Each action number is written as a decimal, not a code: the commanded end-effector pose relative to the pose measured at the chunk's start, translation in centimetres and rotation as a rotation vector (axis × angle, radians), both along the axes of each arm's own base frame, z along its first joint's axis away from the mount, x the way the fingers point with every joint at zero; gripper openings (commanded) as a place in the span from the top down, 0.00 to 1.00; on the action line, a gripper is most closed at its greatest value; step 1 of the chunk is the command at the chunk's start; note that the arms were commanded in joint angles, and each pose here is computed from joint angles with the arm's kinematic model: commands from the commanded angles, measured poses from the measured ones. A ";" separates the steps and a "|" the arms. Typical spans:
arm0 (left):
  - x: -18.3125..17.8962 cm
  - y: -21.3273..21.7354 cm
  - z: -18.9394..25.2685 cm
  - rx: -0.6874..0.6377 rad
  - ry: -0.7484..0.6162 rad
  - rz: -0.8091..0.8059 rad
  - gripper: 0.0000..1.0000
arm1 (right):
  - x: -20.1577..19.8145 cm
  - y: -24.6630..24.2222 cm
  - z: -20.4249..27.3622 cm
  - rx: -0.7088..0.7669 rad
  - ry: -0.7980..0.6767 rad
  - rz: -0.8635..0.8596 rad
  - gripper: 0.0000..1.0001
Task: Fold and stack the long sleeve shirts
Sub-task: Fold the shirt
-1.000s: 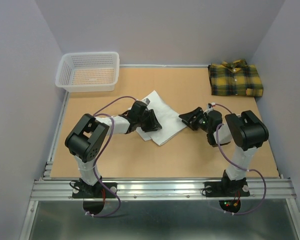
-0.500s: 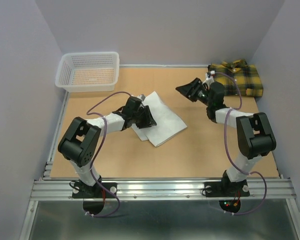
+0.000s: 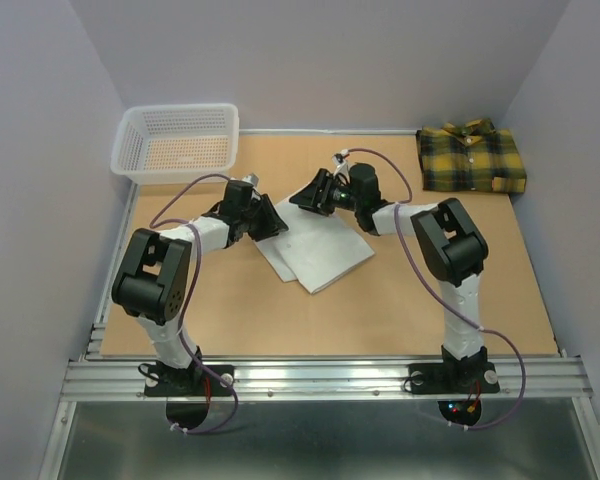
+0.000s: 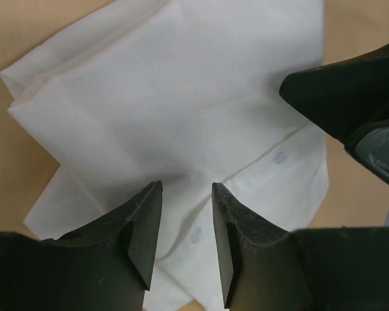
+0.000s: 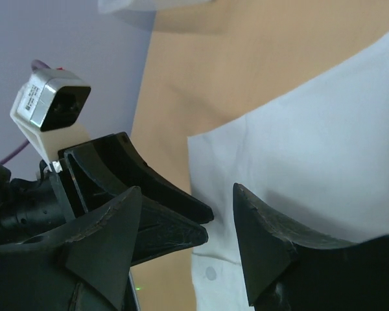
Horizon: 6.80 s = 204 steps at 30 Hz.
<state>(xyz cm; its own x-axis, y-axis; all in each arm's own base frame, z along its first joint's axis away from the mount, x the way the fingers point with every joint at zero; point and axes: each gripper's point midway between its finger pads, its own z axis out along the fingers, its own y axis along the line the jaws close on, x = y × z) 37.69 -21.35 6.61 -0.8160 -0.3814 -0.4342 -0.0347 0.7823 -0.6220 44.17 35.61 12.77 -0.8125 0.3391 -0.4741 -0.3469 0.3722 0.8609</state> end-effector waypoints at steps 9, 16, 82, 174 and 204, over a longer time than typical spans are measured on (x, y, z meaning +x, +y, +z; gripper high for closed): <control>-4.3 2.6 -9.1 0.070 0.250 0.036 0.54 | 4.2 -5.7 -7.4 -0.062 0.137 -0.175 0.36; -4.7 2.6 -9.2 0.071 0.255 0.028 0.54 | 5.9 -10.7 -9.0 -0.068 0.184 -0.276 0.36; -1.7 7.2 1.7 0.326 0.050 0.129 0.25 | -5.6 -15.5 -3.4 -0.541 0.046 -0.146 0.57; -3.1 9.6 1.8 0.338 0.000 0.206 0.06 | -10.8 -15.0 -1.9 -0.584 0.070 -0.294 0.26; -7.6 -12.4 3.4 0.715 -0.505 -0.459 0.09 | -11.2 -25.0 -0.2 -0.599 0.178 -0.738 0.00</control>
<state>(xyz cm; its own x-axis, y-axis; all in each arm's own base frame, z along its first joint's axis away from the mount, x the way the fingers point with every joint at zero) 29.11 -32.51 9.48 -0.5909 0.2738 -0.7589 0.4699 0.8814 -0.0479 33.20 13.96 12.76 -0.6282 0.4762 -0.6153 0.1429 0.8480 0.5104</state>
